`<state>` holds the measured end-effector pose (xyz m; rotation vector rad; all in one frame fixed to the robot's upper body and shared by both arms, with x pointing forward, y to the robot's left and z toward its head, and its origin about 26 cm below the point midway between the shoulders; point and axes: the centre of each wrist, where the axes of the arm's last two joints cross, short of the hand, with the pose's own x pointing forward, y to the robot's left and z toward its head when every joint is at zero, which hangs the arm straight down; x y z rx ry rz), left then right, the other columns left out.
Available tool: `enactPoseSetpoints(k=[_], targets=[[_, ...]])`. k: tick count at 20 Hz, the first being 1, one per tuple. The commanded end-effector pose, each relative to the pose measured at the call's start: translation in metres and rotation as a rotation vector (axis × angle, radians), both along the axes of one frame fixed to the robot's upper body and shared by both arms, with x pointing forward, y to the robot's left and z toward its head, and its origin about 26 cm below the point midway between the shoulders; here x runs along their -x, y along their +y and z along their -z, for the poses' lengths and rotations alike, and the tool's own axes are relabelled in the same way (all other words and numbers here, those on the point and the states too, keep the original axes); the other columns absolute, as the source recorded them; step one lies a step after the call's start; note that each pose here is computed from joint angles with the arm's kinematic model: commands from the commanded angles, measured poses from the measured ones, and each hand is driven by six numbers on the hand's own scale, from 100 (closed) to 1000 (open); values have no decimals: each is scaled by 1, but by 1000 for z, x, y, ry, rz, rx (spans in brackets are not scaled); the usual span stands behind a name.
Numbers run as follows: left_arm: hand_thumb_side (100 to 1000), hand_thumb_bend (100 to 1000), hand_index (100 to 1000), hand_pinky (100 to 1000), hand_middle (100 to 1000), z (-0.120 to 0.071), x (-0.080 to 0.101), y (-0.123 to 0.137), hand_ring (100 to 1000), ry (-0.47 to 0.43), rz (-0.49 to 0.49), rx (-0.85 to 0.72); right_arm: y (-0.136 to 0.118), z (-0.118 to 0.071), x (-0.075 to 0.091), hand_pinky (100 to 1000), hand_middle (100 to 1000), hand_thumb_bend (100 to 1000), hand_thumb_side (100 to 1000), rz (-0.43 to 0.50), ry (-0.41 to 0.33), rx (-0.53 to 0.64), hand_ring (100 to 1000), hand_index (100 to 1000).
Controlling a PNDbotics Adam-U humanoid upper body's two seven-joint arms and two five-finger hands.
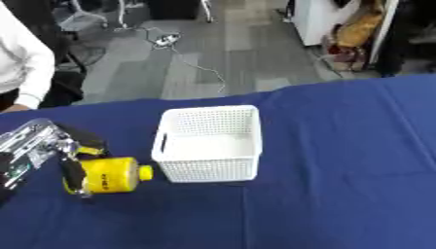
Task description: Pick up objects on the table and place them in the box.
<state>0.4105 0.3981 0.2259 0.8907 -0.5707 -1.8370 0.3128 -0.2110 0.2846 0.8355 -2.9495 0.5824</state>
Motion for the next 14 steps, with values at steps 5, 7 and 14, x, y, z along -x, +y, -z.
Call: enactPoseSetpoints(k=[5, 7, 14], targets=[[623, 148, 519, 470, 524, -21, 4, 2, 516, -27, -1, 6, 1, -7, 2, 381, 595, 100, 1000, -6, -27, 11, 439, 795], [757, 100, 409, 364, 403, -22, 4, 2, 402, -34, -16, 20, 1, -7, 2, 381, 595, 100, 1000, -5, -27, 13, 439, 795], [652, 100, 160, 100, 100, -18, 5, 3, 100, -30, -73, 101, 0, -7, 2, 381, 595, 100, 1000, -4, -26, 14, 439, 795]])
